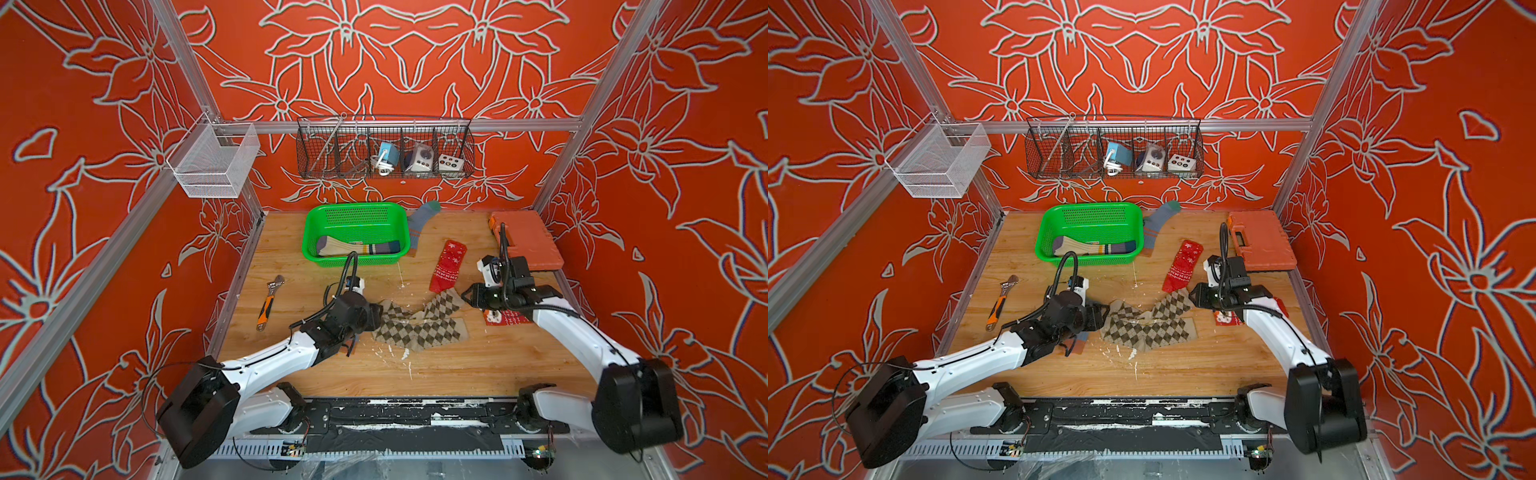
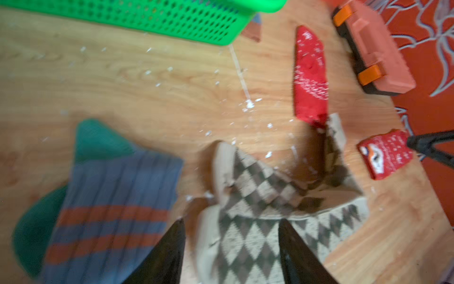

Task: Place the socks together as a pair
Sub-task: Place the sock at the center of the board, then flatten out the sock at the center of the board.

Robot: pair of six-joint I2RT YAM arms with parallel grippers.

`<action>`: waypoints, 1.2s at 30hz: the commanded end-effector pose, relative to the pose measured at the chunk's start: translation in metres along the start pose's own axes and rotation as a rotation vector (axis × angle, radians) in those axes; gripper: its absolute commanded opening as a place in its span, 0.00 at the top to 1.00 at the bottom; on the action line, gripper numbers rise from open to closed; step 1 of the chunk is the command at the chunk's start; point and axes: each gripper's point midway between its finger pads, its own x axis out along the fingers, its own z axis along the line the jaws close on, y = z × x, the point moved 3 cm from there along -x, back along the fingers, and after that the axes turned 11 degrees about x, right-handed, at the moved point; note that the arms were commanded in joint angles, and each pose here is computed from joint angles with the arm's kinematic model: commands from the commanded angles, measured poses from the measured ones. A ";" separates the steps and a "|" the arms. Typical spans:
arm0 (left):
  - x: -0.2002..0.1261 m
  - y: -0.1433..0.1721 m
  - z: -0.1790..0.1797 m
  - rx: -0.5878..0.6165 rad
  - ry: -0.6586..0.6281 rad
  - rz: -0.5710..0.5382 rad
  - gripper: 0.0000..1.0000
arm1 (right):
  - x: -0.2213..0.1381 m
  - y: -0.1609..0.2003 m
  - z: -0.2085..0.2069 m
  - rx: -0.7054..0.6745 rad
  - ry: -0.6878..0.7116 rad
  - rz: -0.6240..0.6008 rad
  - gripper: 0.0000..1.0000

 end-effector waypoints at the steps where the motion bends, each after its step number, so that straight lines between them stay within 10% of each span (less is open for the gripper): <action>1: 0.000 0.006 0.020 -0.063 0.018 0.005 0.42 | 0.017 -0.019 0.003 -0.011 -0.005 0.010 0.62; 27: 0.034 0.024 0.089 -0.205 -0.085 0.104 0.53 | 0.088 -0.040 -0.014 -0.006 0.093 0.206 0.74; 36: 0.025 0.010 0.103 -0.204 -0.128 0.069 0.54 | 0.090 -0.035 -0.013 -0.012 0.097 0.221 0.95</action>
